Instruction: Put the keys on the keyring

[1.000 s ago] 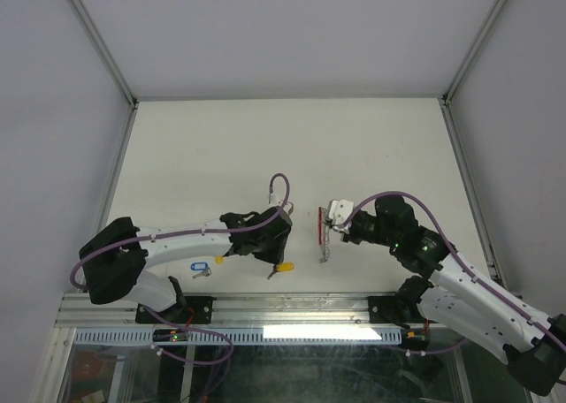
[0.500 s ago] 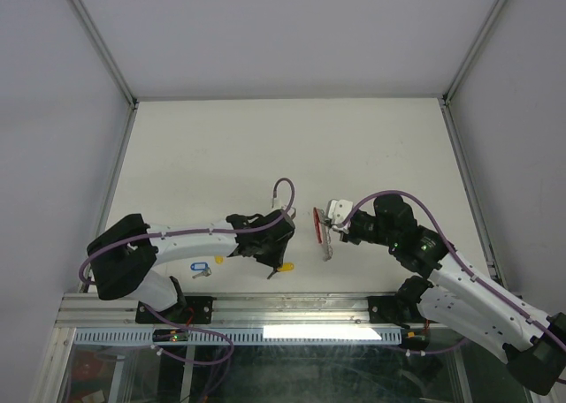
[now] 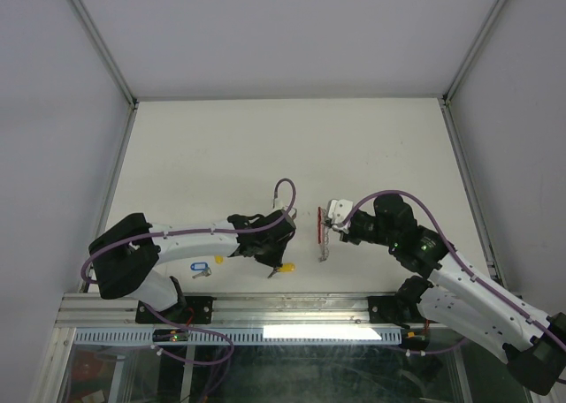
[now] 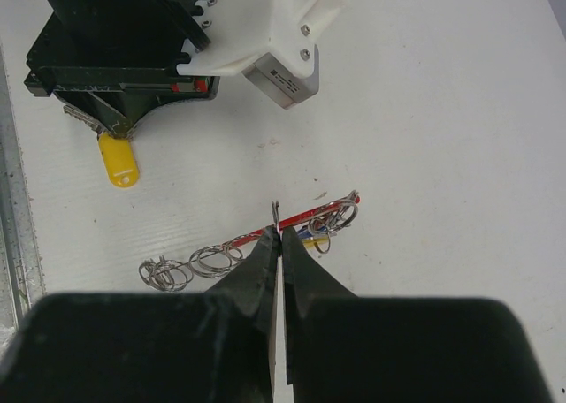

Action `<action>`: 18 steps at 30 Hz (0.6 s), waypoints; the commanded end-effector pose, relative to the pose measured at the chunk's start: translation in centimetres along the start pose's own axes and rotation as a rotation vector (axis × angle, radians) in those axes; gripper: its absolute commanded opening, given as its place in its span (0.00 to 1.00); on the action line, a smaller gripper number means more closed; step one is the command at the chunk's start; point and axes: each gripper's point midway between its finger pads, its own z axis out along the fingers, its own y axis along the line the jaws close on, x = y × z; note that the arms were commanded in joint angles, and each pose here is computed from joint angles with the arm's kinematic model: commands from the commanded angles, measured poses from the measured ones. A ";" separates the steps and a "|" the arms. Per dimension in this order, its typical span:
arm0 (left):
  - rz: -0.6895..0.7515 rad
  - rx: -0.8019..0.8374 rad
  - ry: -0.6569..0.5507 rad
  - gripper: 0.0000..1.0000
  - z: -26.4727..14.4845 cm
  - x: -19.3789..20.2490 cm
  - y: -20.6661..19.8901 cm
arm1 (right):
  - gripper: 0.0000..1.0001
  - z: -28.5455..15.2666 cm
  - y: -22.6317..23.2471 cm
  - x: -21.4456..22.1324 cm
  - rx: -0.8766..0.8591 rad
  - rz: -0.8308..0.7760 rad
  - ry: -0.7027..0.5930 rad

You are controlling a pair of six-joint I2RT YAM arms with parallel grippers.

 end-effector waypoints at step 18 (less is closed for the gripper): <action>0.312 -0.007 -0.306 0.00 -5.3 -10.1 -3.3 | 0.00 -1.5 -1.0 -4.9 0.013 -0.040 -0.137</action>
